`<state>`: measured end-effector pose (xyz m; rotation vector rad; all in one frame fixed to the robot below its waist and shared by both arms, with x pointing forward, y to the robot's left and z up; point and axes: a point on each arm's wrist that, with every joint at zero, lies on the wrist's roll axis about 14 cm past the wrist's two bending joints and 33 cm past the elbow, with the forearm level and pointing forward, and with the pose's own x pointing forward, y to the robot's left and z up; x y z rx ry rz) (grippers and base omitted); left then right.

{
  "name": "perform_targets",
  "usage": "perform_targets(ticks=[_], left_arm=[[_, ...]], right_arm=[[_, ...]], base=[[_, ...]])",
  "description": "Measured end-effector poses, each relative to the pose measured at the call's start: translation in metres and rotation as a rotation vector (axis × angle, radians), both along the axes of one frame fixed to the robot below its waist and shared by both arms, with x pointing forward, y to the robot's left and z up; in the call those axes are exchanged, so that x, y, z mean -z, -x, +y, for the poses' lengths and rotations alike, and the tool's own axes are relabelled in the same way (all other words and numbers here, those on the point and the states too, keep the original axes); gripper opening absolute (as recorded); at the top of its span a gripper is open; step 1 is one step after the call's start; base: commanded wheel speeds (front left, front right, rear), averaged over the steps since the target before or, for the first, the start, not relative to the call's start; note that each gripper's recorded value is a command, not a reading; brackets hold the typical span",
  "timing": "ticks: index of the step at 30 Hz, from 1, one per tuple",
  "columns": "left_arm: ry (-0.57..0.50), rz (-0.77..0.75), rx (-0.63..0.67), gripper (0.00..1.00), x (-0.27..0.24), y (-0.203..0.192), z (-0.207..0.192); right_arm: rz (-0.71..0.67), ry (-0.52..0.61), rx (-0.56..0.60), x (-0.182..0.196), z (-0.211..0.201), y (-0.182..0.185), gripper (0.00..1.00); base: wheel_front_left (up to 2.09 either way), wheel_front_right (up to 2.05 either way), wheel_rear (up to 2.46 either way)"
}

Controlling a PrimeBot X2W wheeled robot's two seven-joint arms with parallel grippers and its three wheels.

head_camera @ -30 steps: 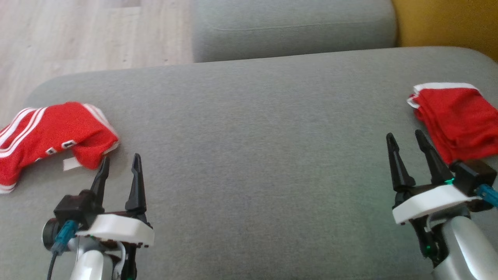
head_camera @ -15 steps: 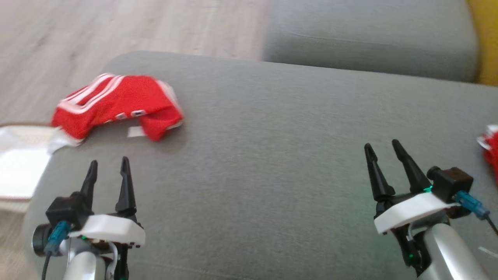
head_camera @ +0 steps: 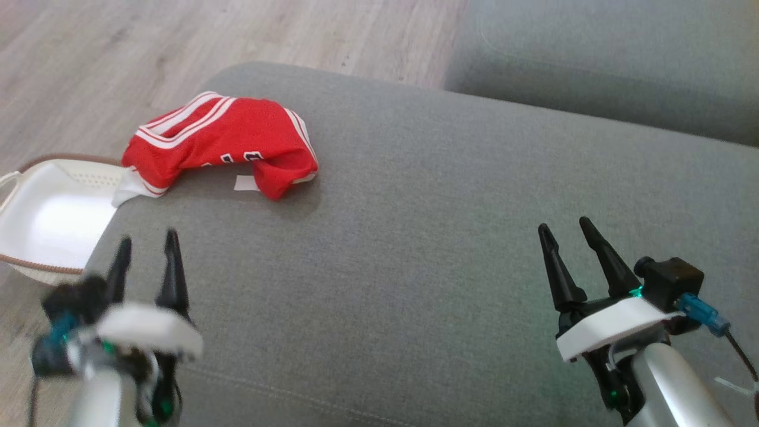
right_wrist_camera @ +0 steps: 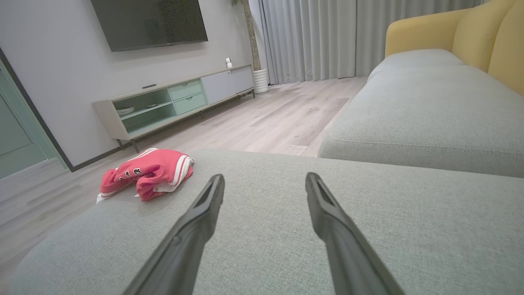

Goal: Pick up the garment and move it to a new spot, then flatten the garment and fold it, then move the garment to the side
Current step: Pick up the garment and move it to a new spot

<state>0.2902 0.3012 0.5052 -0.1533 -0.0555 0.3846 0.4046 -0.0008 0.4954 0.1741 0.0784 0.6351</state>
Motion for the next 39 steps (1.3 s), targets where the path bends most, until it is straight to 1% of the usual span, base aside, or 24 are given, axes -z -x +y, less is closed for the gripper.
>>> perform_targets(ticks=[3, 5, 7, 9, 11, 16, 20, 22, 24, 25, 28, 30, 32, 33, 34, 35, 39], left_arm=[[-0.009, 0.029, 0.034, 1.0, -0.016, -0.025, 0.008], [-0.027, 0.025, 0.055, 1.0, -0.043, -0.051, 0.02], [-0.017, 0.02, 0.089, 1.0, -0.07, -0.08, 0.026], [-0.012, 0.068, 0.121, 1.0, -0.081, -0.108, 0.029], [0.025, 0.139, 0.141, 1.0, -0.076, -0.133, 0.032], [0.096, 0.358, 0.159, 1.0, -0.032, -0.178, 0.041], [0.146, 0.537, 0.187, 1.0, 0.016, -0.206, 0.033], [0.186, 0.615, 0.205, 1.0, 0.043, -0.216, 0.023], [0.216, 0.702, 0.23, 1.0, 0.074, -0.219, 0.01], [0.254, 0.802, 0.255, 1.0, 0.106, -0.216, -0.004], [0.293, 0.933, 0.284, 1.0, 0.143, -0.207, -0.02], [0.3, 0.979, 0.305, 1.0, 0.154, -0.207, -0.027], [0.3, 0.992, 0.311, 1.0, 0.153, -0.212, -0.026], [0.3, 0.99, 0.311, 0.76, 0.152, -0.213, -0.026], [0.294, 0.988, 0.311, 0.27, 0.151, -0.214, -0.026], [0.286, 0.976, 0.311, 0.0, 0.15, -0.215, -0.025], [0.269, 0.948, 0.323, 0.0, 0.143, -0.216, -0.027]], right_arm=[[0.011, -0.003, 0.007, 0.004, -0.003, -0.002, 1.0], [0.017, -0.006, 0.015, 0.007, -0.006, -0.004, 1.0], [0.016, -0.011, 0.026, 0.006, -0.01, -0.009, 1.0], [0.01, -0.018, 0.037, 0.004, -0.014, -0.018, 1.0], [0.003, -0.021, 0.046, 0.002, -0.017, -0.026, 1.0], [0.004, -0.025, 0.088, 0.006, -0.034, -0.045, 1.0], [0.029, -0.017, 0.156, 0.019, -0.059, -0.055, 1.0], [0.05, -0.009, 0.191, 0.029, -0.073, -0.058, 1.0], [0.064, -0.003, 0.225, 0.038, -0.086, -0.059, 1.0], [0.087, 0.008, 0.253, 0.048, -0.097, -0.059, 1.0], [0.112, 0.021, 0.288, 0.06, -0.11, -0.058, 1.0], [0.12, 0.027, 0.301, 0.064, -0.116, -0.06, 1.0], [0.127, 0.03, 0.304, 0.068, -0.117, -0.06, 1.0], [0.132, 0.031, 0.304, 0.069, -0.117, -0.06, 1.0], [0.134, 0.032, 0.302, 0.07, -0.116, -0.06, 1.0], [0.135, 0.032, 0.299, 0.07, -0.115, -0.06, 1.0], [0.129, 0.032, 0.285, 0.068, -0.11, -0.061, 1.0]], base=[[0.0, 0.0, 0.0], [0.0, 0.0, 0.0], [0.0, 0.0, 0.0], [0.0, 0.0, 0.0], [0.0, 0.0, 0.0], [0.0, 0.0, 0.0], [0.0, 0.0, 0.0], [0.0, 0.0, 0.0], [0.0, 0.0, 0.0], [0.0, 0.0, 0.0], [0.0, 0.0, 0.0], [0.0, 0.0, 0.0], [0.0, 0.0, 0.0], [0.0, 0.0, 0.0], [0.0, 0.0, 0.0], [0.0, 0.0, 0.0], [0.0, 0.0, 0.0]])
